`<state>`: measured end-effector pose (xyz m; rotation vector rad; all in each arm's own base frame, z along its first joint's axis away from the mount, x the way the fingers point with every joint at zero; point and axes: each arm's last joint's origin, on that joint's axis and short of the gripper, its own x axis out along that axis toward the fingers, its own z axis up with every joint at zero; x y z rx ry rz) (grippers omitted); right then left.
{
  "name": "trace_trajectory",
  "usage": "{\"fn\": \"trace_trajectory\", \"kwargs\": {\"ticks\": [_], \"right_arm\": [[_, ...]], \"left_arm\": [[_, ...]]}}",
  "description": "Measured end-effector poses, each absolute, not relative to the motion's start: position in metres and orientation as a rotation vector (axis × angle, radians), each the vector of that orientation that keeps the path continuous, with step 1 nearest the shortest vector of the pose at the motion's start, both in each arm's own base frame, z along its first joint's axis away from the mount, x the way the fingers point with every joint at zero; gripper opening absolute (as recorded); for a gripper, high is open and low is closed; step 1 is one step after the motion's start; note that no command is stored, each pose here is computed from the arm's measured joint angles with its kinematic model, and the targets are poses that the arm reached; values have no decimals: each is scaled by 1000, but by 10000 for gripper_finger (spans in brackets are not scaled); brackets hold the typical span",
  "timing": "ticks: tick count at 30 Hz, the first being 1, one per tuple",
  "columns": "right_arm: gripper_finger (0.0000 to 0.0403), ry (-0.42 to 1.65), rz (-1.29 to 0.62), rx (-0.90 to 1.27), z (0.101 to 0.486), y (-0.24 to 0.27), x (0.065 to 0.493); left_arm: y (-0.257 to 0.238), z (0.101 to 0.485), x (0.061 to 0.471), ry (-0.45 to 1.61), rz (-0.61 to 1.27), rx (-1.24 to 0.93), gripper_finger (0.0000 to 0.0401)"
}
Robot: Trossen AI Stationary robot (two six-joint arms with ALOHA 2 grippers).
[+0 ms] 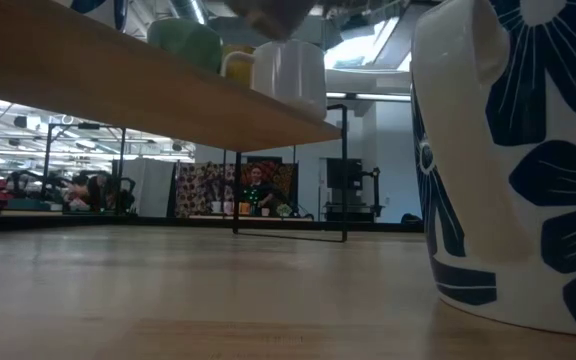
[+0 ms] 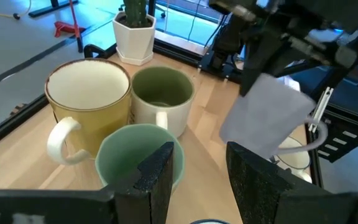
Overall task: Place coffee mugs
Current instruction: Put the purple mug on the shelf
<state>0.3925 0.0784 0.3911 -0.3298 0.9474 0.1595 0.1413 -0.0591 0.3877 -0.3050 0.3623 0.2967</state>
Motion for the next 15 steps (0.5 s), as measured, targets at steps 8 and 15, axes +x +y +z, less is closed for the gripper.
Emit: {"fn": "trace_trajectory", "kwargs": {"ticks": [8,15], "right_arm": [[0,927,167,-336,383,72,409],[0,927,164,-338,383,72,409]], "left_arm": [[-59,388,141,362,296,-305,142],[-59,388,141,362,296,-305,142]]}}
